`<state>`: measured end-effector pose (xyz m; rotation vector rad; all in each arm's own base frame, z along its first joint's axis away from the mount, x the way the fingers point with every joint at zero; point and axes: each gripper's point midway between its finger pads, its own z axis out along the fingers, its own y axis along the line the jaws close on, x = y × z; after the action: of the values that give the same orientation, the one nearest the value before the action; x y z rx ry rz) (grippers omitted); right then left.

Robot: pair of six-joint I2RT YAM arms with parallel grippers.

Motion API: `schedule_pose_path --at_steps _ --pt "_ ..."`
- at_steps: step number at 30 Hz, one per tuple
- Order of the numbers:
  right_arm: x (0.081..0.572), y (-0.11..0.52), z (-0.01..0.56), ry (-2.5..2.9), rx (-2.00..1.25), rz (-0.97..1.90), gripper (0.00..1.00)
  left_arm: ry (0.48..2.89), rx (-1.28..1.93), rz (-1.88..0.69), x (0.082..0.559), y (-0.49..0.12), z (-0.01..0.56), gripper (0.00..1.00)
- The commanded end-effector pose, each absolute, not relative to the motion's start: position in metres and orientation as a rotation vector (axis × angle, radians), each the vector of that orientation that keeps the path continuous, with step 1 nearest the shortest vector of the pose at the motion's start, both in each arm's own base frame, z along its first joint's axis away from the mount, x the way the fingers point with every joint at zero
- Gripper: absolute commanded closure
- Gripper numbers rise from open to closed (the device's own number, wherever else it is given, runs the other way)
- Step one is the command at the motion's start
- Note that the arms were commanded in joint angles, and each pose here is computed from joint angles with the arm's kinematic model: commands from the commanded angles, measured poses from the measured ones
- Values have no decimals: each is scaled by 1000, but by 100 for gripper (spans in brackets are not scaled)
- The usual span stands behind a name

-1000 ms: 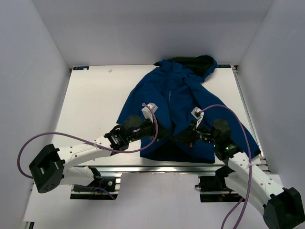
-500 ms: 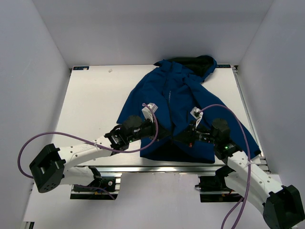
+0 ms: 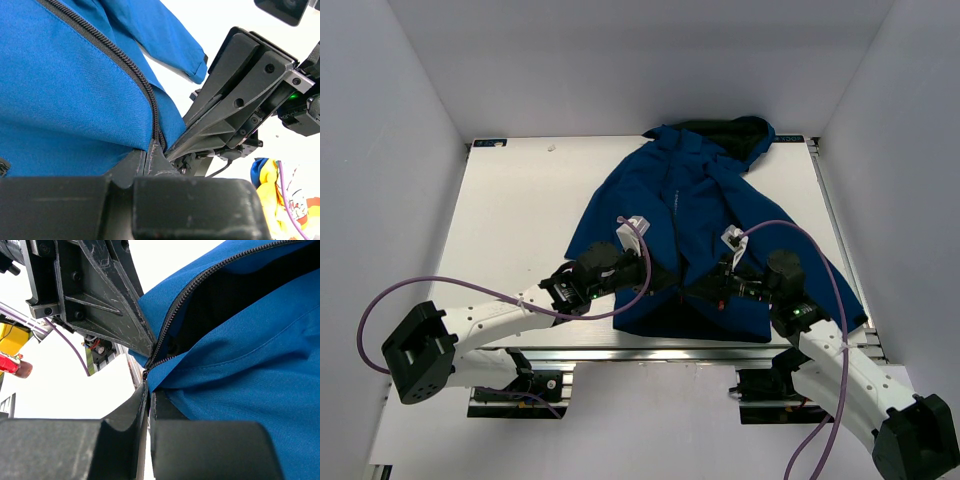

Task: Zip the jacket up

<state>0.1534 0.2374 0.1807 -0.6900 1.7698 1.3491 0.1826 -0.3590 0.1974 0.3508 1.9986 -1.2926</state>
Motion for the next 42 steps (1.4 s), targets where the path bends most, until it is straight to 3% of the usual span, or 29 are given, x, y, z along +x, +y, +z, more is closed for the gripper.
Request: schedule_pose_path --at_steps 1,42 --pt "153 239 191 1706 -728 1343 100 1985 332 -1306 183 -360 207 100" --pt "151 242 209 1644 -775 1356 100 1955 327 -1322 181 -356 216 100"
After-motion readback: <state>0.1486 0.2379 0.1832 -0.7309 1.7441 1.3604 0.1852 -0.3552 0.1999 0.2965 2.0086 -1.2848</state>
